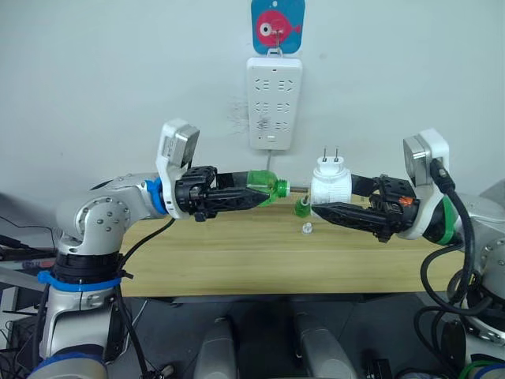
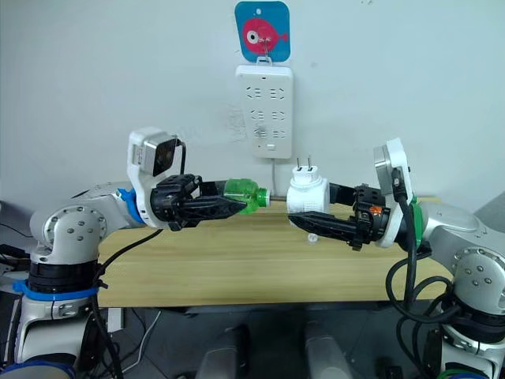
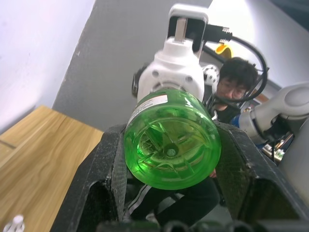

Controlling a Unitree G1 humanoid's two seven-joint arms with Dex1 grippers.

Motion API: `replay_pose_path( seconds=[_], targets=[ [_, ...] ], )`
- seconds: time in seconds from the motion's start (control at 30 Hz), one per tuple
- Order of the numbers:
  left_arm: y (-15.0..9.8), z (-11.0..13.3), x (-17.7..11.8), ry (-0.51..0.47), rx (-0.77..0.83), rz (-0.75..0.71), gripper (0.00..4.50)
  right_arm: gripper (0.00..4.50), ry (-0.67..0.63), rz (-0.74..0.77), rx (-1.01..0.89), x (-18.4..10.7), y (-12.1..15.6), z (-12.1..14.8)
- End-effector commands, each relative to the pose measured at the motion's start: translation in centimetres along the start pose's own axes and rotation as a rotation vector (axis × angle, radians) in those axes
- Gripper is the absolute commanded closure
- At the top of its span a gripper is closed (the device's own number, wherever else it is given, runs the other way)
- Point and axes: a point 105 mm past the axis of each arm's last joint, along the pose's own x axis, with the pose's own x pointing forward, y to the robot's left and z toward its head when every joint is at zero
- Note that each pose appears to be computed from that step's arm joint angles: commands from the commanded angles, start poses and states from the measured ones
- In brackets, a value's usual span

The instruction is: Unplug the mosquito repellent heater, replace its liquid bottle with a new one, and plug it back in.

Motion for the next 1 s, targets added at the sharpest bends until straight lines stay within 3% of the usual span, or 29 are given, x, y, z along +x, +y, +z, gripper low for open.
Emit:
replay_pose_path(
  seconds=[0.03, 1.0],
  targets=[
    [-1.1, 0.6, 0.1, 0.005, 0.029, -0.035, 2.27, 1.5, -0.024, 0.032, -0.017, 0.3, 0.7, 0.9],
    [-1.4, -0.5, 1.8, 0.021, 0.01, -0.105, 2.27, 1.5, -0.025, 0.005, 0.025, 1.3, 0.3, 0.8]
  ],
)
